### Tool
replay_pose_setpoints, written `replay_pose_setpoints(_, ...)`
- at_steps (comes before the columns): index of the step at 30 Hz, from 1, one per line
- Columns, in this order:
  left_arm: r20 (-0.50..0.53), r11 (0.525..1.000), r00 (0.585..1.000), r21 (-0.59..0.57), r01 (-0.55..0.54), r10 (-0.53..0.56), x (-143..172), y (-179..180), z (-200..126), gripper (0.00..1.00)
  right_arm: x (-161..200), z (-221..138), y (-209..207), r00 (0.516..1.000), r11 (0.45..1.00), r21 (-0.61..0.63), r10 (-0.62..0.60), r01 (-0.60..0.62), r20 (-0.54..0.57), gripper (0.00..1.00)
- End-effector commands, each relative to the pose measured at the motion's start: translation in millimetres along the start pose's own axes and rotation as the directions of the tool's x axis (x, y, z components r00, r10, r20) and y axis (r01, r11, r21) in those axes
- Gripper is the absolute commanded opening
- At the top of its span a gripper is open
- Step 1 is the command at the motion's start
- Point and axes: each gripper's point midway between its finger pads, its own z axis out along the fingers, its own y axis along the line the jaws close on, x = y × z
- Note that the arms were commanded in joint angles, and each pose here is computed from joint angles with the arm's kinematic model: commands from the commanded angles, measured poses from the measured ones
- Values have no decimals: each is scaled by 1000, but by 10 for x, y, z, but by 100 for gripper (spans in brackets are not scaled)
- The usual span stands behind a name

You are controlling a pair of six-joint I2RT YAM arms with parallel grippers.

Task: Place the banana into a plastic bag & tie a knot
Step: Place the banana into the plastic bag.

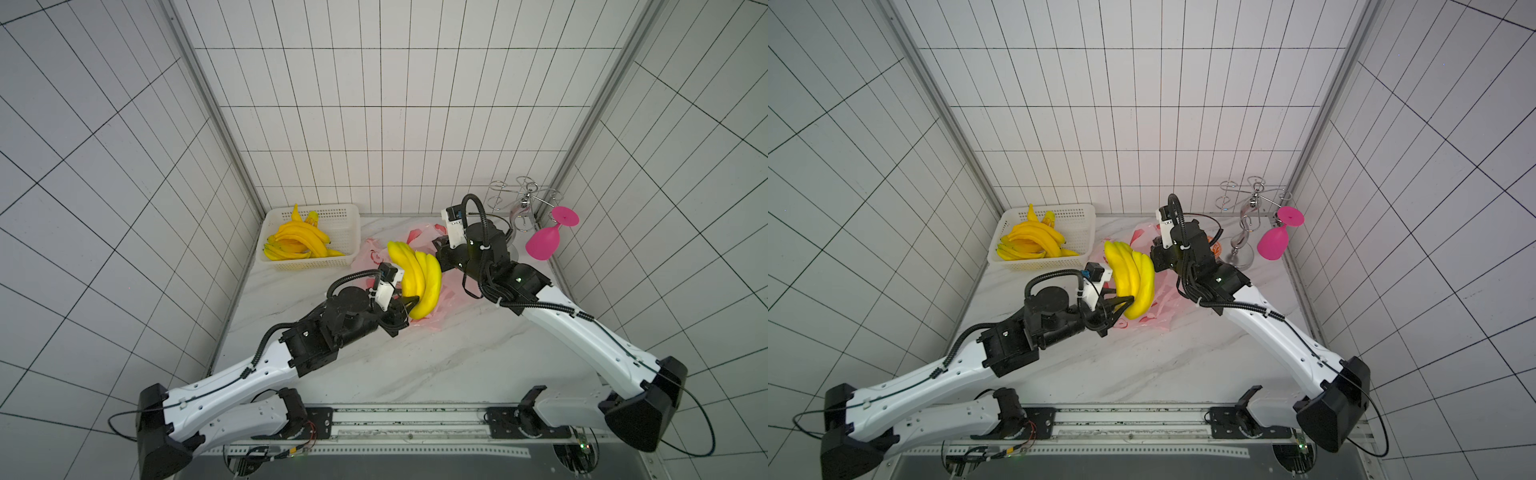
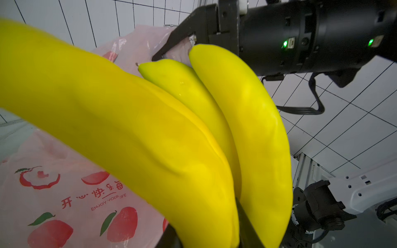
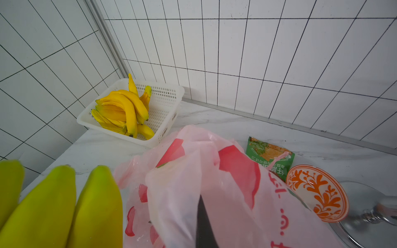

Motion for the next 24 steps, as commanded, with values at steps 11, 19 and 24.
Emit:
replay_pose_setpoints(11, 57, 998, 998, 48, -28, 25, -36, 68, -157, 21, -381, -256, 210, 995, 993, -113, 25, -15, 94, 0)
replay_pose_setpoints(19, 23, 994, 996, -76, -85, 87, -57, 167, 93, 20, -316, -285, 327, 997, 984, -178, 22, -9, 74, 0)
replay_pose_setpoints(24, -7, 989, 994, -102, -106, 106, -64, 199, 278, 21, -213, -303, 360, 998, 978, -205, 40, -29, 50, 0)
